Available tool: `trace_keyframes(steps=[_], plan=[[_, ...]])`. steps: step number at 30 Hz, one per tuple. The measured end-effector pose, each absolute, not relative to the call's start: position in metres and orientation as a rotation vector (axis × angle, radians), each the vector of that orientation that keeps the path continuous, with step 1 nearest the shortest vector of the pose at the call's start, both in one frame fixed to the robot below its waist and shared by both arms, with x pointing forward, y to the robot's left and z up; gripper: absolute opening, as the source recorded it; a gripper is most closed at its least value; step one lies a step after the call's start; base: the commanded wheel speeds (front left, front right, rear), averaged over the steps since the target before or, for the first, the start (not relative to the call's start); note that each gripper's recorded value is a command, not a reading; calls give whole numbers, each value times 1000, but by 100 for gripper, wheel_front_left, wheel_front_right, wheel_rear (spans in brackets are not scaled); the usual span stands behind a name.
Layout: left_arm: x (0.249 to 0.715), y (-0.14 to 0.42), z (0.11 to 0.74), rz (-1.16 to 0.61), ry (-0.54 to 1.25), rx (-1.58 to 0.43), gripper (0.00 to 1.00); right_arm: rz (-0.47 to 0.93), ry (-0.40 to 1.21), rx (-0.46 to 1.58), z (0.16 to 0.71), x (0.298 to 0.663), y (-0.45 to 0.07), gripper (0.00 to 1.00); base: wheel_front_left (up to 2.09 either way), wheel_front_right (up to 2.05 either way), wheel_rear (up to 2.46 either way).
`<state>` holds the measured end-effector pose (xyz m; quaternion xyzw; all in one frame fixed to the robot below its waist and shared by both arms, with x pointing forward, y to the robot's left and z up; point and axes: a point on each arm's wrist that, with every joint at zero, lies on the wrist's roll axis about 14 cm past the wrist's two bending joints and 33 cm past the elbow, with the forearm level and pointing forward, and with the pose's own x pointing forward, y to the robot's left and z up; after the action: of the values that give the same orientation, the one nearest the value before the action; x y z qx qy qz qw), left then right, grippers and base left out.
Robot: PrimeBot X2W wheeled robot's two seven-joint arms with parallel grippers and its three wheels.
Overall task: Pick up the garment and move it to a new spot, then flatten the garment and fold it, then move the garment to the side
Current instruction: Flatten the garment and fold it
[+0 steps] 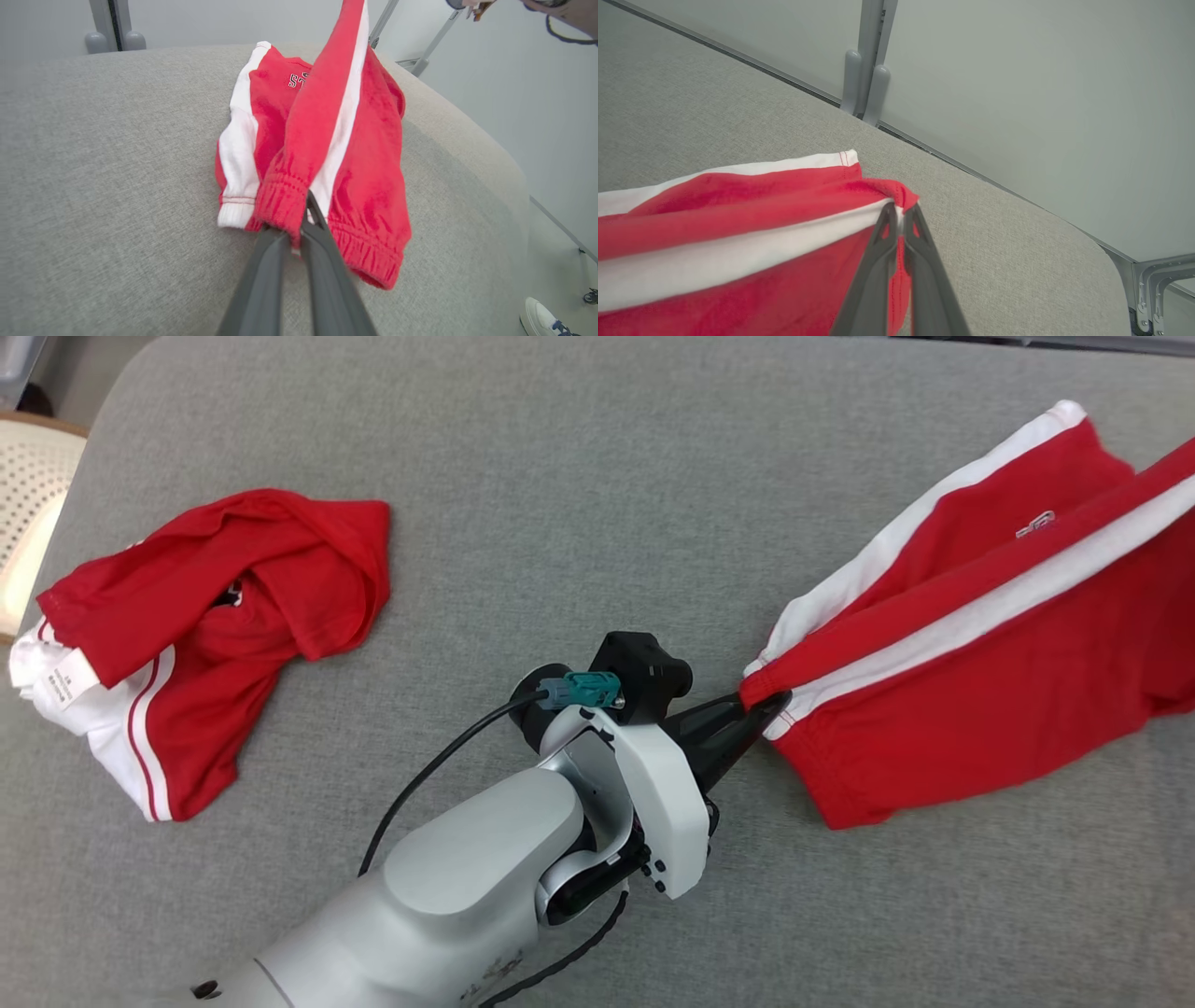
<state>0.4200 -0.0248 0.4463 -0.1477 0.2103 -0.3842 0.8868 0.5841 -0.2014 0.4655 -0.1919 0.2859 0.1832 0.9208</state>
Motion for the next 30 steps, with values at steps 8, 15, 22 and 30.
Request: trace_keyframes(steps=[8, 15, 22, 30], plan=[[435, -12, 433, -739, 446, -332, 0, 402, 619, -397, 439, 613, -183, 0, 0, 0, 0], [447, -10, 428, -722, 440, -350, 0, 419, 601, -428, 423, 630, -175, 0, 0, 0, 0], [452, -7, 416, -711, 467, -348, 4, 447, 595, -434, 406, 637, -165, 26, 0, 0, 0], [456, 0, 411, -678, 473, -339, 100, 401, 525, -425, 414, 647, -177, 100, 0, 0, 0]])
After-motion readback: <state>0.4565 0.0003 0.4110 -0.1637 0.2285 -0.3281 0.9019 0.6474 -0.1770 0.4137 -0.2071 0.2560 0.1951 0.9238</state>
